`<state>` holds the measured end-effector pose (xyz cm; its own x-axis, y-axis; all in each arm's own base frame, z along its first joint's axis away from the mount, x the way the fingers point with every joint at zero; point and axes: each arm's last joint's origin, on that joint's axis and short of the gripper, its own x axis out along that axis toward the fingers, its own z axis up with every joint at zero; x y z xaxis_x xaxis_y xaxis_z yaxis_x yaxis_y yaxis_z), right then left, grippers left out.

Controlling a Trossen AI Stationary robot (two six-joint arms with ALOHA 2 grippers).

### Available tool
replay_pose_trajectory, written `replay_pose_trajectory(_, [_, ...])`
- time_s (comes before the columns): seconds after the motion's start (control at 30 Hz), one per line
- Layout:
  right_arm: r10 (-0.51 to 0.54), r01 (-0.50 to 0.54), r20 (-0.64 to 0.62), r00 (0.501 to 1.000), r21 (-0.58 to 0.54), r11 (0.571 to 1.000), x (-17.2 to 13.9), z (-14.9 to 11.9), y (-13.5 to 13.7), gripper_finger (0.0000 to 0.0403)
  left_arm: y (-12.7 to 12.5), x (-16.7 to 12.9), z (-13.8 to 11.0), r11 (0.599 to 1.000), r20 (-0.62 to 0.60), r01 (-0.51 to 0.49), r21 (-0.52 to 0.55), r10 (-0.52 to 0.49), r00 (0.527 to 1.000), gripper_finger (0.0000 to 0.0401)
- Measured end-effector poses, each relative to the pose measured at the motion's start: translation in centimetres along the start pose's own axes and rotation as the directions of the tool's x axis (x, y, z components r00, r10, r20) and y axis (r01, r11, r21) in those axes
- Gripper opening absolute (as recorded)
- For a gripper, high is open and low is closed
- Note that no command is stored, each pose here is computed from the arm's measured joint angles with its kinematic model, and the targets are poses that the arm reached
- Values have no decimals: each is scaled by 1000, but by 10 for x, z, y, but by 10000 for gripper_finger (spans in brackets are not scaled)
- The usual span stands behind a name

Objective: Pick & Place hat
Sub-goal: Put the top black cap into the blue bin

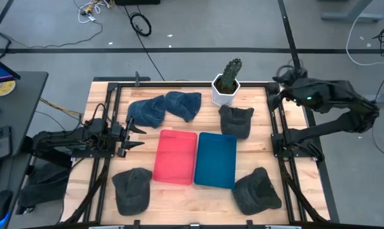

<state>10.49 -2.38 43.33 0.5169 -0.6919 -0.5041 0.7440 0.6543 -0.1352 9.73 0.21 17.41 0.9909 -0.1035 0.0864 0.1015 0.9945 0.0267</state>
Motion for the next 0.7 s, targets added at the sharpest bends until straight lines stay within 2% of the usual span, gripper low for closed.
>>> replay_pose_trajectory(0.17, [-55,48,-160,986,-49,998,17,-5,6,212,0,0,0,1000,0,0,0,0,1000,211])
replay_pose_trajectory(0.3, [-122,83,-270,955,-151,985,37,-11,15,212,0,0,0,1000,0,0,0,0,1000,211])
replay_pose_trajectory(0.5, [-134,-2,-402,906,-320,948,66,-30,31,212,0,0,0,1000,0,0,0,0,1000,211])
replay_pose_trajectory(0.7, [-137,-64,-419,897,-432,900,97,-55,51,212,0,0,0,1000,0,0,0,0,1000,211])
